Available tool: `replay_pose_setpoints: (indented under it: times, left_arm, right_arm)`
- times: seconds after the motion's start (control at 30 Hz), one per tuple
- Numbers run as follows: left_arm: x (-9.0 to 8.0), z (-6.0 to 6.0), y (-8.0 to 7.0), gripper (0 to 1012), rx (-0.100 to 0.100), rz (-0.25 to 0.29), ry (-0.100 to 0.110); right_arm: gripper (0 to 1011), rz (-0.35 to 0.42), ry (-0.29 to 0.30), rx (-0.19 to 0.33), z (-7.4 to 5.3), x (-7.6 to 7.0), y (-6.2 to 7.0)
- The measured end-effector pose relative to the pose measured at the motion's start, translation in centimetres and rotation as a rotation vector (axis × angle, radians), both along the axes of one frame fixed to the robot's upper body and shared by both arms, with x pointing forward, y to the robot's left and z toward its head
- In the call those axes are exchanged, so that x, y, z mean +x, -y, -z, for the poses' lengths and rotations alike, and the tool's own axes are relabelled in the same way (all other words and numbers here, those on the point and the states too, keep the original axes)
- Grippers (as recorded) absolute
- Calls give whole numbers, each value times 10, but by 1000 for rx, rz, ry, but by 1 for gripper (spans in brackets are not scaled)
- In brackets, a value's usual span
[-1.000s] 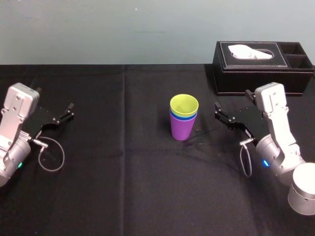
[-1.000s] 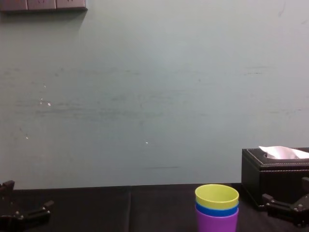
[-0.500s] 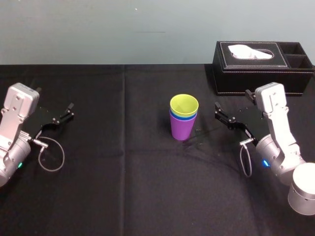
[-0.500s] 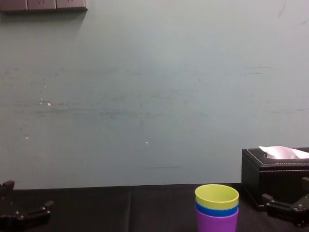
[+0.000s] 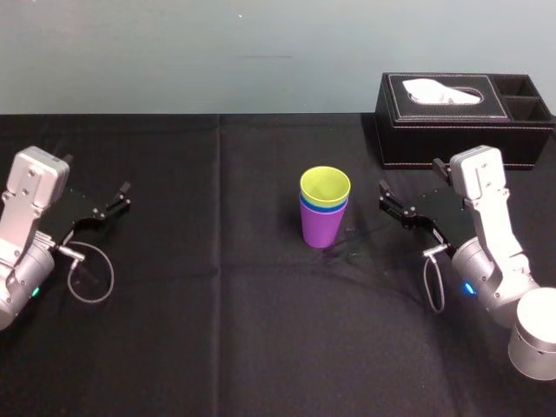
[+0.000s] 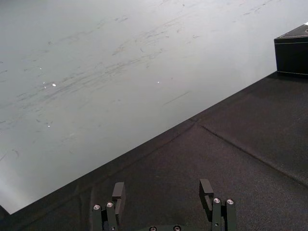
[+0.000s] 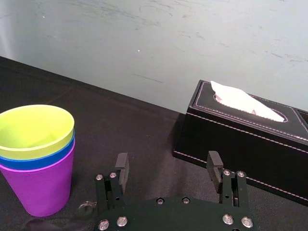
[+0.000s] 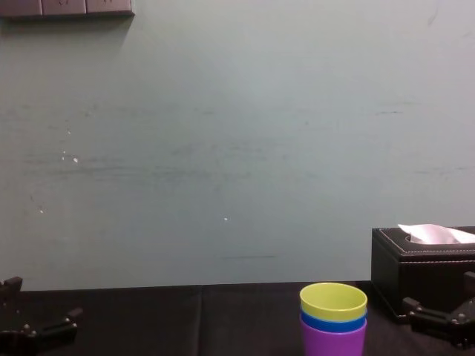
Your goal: Stack the three plastic cups sequentially using one hand.
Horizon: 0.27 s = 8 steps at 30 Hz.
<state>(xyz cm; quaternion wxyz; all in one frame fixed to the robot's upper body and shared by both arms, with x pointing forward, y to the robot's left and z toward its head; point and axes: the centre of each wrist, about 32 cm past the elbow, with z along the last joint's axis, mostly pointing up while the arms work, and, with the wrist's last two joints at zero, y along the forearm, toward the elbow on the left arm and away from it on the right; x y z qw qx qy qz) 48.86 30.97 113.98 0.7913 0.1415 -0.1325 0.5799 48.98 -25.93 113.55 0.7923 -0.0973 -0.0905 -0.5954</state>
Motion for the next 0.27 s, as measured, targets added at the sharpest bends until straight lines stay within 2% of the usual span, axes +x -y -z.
replay_pose_setpoints:
  times: [0.27]
  left_arm:
    - [0, 0, 0, 1011, 0, 0, 0]
  right_arm:
    - [1003, 0, 0, 0, 0, 0, 0]
